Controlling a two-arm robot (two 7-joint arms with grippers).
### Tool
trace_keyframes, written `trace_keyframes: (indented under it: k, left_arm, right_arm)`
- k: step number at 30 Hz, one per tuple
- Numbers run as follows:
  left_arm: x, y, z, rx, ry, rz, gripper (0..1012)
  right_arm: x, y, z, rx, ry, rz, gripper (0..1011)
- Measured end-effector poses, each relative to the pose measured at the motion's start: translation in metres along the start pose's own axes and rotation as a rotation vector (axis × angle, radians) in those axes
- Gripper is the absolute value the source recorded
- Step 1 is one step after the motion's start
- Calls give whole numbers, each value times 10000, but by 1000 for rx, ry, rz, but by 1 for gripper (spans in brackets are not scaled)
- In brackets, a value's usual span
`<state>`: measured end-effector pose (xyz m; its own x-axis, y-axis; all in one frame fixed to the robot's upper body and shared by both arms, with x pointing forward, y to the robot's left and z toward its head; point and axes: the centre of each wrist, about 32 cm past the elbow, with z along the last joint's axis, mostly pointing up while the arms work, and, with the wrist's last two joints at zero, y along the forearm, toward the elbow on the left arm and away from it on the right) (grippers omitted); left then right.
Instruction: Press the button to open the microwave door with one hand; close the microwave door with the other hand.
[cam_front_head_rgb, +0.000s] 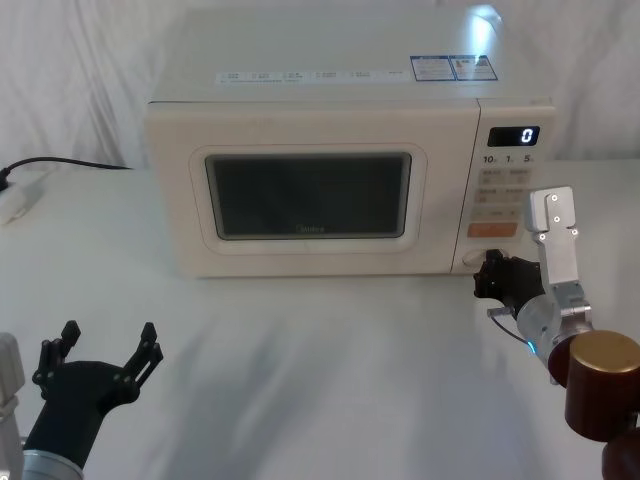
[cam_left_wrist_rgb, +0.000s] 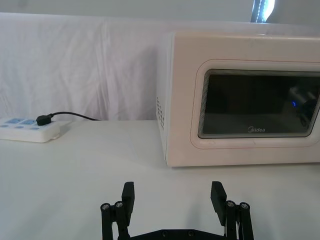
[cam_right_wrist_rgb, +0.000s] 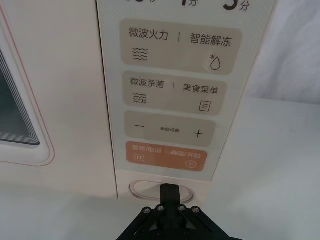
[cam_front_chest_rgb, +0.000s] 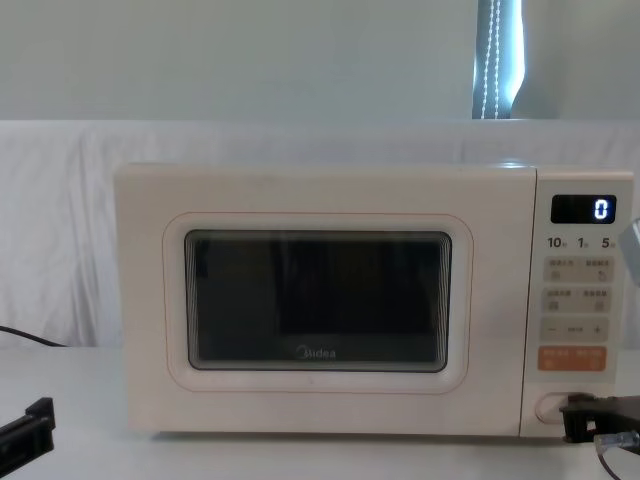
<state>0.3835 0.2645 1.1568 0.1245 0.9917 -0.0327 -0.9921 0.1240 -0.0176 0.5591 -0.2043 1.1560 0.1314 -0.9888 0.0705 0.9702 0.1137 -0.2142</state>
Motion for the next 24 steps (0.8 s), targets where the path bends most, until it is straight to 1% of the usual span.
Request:
trace_keyframes:
  k: [7, 24]
  left_arm:
    - [0, 0, 0, 0, 0, 0, 1001]
    - [0, 0, 0, 0, 0, 0, 1001]
  right_arm:
    - [18, 11, 0, -3, 1, -10, 0]
    - [-15, 84, -7, -4, 9, -13, 0]
